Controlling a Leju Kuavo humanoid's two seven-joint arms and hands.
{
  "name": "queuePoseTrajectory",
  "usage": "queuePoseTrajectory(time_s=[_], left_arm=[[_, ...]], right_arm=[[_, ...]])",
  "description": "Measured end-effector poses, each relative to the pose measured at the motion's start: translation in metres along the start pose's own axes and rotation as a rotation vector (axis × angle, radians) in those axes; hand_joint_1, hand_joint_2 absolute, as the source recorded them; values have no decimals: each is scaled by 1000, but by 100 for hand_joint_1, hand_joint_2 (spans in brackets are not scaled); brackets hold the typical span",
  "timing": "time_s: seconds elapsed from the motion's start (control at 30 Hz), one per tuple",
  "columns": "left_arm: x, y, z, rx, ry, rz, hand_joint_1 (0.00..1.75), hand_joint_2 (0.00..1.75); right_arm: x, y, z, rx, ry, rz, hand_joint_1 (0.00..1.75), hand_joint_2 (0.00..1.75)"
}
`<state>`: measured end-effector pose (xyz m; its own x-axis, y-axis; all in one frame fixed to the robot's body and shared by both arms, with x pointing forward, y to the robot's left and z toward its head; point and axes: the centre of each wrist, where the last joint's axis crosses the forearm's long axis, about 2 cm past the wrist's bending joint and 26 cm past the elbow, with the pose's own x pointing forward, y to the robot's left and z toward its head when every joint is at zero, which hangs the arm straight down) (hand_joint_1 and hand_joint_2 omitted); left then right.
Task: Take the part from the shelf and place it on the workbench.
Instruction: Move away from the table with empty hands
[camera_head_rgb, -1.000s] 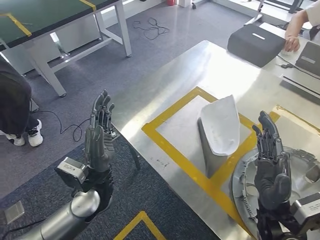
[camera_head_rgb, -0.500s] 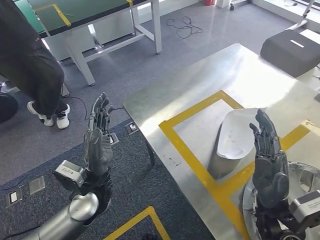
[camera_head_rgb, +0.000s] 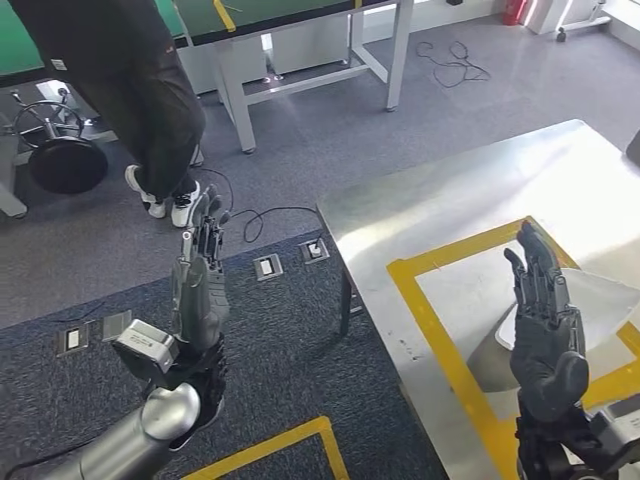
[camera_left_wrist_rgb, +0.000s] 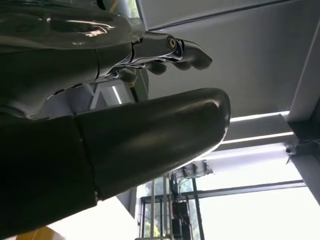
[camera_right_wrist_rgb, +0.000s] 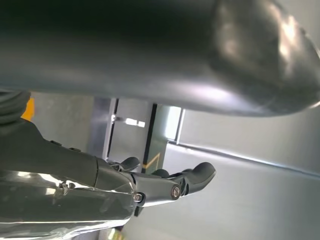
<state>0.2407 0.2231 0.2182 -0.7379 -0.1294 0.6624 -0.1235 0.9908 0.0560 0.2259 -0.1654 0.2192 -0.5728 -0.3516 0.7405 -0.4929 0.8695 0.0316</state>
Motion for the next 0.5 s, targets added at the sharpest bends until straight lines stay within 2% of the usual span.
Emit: queuePoseTrajectory(time_s=[0.5], left_arm=[[0,0,1,-2,4,2,0,0]], right_arm=[[1,-2,-2,-3,-7,1,0,0]])
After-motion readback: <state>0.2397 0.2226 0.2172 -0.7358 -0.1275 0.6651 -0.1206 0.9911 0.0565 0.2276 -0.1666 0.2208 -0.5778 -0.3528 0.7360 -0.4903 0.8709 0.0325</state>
